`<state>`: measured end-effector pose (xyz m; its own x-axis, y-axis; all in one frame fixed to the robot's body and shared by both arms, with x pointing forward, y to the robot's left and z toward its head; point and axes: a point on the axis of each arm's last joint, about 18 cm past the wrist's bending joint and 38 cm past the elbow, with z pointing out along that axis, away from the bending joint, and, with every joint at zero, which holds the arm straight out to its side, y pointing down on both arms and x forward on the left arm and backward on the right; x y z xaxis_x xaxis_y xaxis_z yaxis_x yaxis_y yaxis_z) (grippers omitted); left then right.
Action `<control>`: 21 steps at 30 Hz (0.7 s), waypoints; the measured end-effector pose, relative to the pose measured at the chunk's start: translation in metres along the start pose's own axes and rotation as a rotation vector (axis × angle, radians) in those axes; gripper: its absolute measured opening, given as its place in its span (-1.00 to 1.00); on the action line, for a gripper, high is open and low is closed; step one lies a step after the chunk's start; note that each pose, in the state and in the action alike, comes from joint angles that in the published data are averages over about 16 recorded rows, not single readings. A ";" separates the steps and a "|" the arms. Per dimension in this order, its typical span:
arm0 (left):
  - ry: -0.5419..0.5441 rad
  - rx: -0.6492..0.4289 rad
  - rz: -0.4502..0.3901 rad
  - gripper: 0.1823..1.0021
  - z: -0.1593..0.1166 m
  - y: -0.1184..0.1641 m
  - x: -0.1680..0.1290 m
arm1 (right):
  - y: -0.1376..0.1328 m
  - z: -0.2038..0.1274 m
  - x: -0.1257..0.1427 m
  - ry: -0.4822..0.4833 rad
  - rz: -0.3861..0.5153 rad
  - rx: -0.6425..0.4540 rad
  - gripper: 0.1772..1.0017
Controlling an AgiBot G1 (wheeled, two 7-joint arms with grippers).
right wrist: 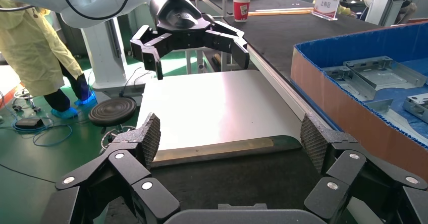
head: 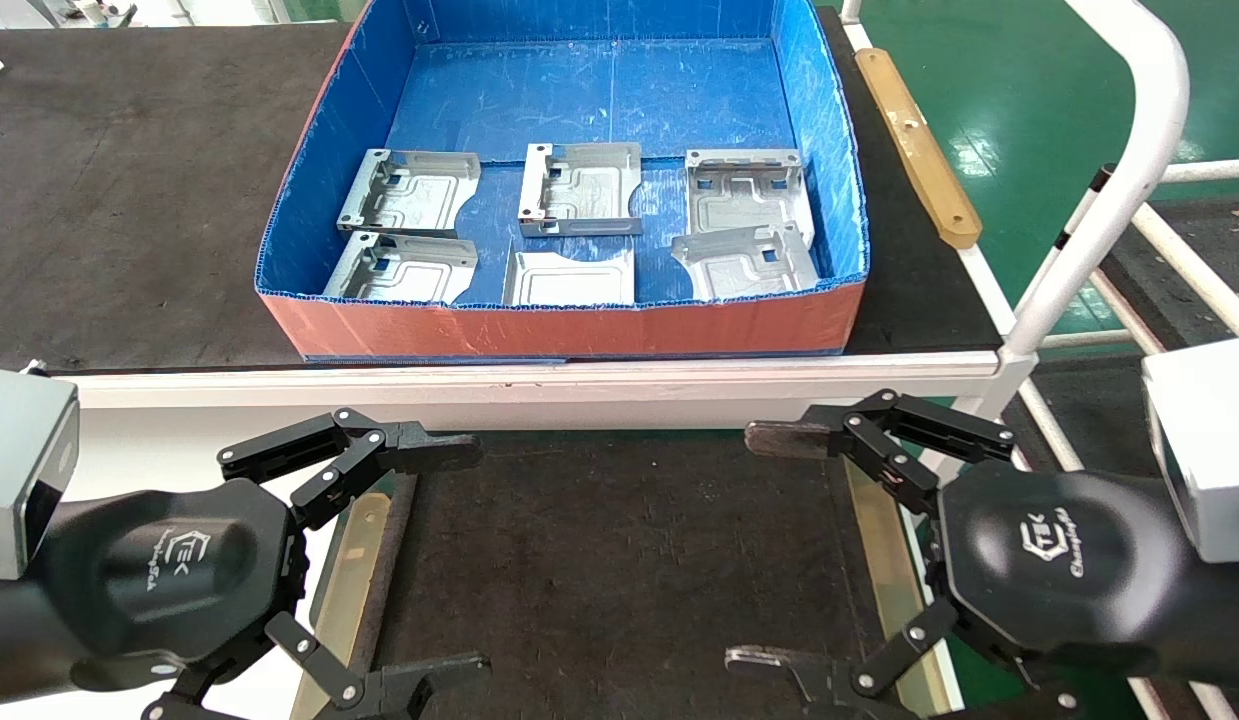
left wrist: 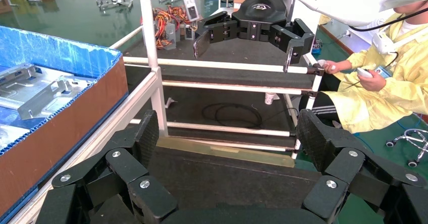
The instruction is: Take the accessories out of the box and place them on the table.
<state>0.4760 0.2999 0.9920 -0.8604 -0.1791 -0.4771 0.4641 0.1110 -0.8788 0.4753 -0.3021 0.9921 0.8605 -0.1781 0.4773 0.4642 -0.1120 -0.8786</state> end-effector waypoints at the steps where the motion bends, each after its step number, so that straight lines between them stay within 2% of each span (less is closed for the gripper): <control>1: 0.000 0.000 0.000 1.00 0.000 0.000 0.000 | 0.000 0.000 0.000 0.000 0.000 0.000 1.00; 21: 0.000 0.000 0.000 1.00 0.000 0.000 0.000 | 0.000 0.000 0.000 0.000 0.000 0.000 1.00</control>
<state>0.4760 0.3000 0.9919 -0.8604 -0.1793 -0.4771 0.4641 0.1114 -0.8788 0.4753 -0.3021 0.9921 0.8605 -0.1781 0.4773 0.4642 -0.1120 -0.8786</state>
